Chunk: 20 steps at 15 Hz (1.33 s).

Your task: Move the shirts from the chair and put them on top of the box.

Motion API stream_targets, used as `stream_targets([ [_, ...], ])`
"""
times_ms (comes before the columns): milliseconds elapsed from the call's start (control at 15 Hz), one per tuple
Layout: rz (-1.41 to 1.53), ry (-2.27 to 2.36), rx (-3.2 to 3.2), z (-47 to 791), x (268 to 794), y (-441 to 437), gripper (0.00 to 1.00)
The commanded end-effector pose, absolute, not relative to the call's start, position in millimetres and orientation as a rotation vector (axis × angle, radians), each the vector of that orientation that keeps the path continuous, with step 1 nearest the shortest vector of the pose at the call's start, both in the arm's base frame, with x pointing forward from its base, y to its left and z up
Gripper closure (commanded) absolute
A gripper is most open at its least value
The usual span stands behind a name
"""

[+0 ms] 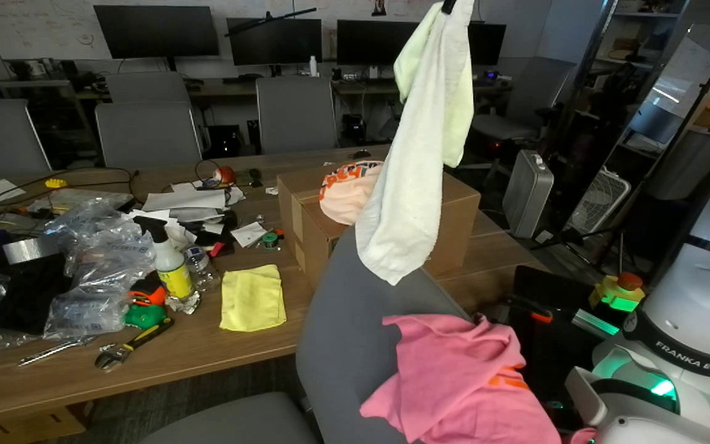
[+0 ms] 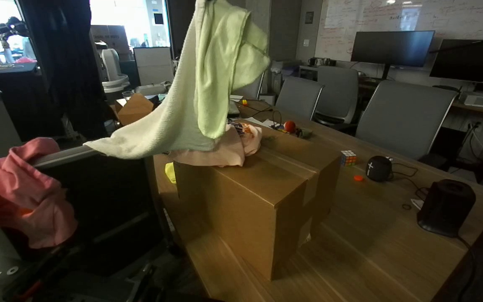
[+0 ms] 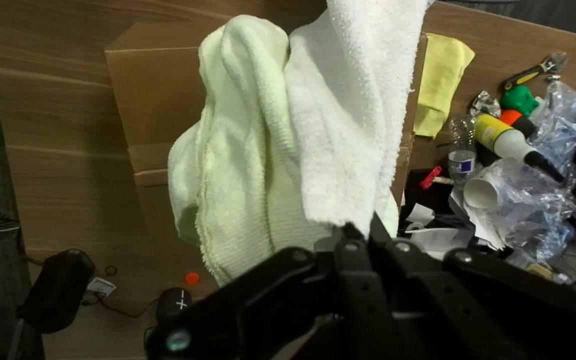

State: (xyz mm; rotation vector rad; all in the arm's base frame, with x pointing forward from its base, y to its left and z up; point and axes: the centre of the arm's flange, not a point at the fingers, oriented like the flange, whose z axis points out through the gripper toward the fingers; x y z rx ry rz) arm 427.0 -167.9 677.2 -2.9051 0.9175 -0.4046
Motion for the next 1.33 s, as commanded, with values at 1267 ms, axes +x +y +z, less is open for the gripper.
stream_targets([
  [1267,-0.415,0.948,-2.823,765.9,477.2,-166.2,0.98],
])
